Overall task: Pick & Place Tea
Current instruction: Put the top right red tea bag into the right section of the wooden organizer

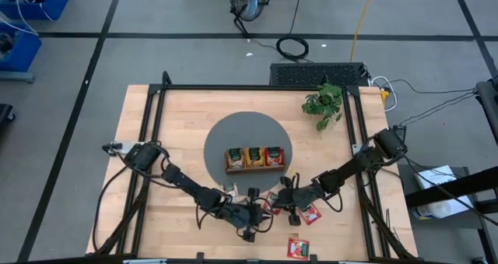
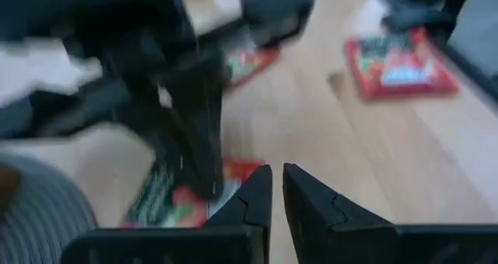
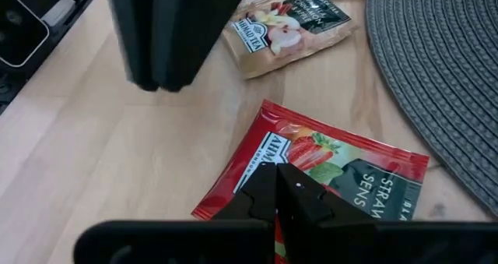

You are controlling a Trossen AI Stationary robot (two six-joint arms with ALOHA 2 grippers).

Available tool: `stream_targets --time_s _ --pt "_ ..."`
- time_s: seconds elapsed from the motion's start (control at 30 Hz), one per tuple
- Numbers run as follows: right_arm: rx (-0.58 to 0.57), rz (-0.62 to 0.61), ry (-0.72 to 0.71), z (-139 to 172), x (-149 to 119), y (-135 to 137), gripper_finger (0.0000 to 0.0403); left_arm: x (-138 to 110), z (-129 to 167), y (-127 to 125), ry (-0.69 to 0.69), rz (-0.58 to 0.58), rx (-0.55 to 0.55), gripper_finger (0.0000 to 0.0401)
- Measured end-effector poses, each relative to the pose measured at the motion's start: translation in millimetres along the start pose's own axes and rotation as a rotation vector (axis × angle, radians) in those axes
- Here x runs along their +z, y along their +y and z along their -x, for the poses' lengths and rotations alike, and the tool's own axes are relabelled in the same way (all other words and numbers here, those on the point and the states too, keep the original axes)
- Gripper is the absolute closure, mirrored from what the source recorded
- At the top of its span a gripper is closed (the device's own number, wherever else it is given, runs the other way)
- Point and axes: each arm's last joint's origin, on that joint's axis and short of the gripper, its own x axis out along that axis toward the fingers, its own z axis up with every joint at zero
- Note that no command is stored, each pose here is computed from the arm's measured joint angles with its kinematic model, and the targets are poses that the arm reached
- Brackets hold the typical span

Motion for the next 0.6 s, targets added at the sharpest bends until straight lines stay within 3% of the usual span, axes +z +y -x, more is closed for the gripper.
stream_targets --time_s 0.43,0.6 --pt "0.060 0.095 -0.098 22.8 21.8 17.2 0.0403 -20.3 -14.8 14.3 0.079 0.049 0.029 0.0359" --pt "0.014 0.092 -0.092 34.5 26.8 19.6 0.0399 -23.5 -15.9 16.3 0.109 0.060 0.007 0.0359"
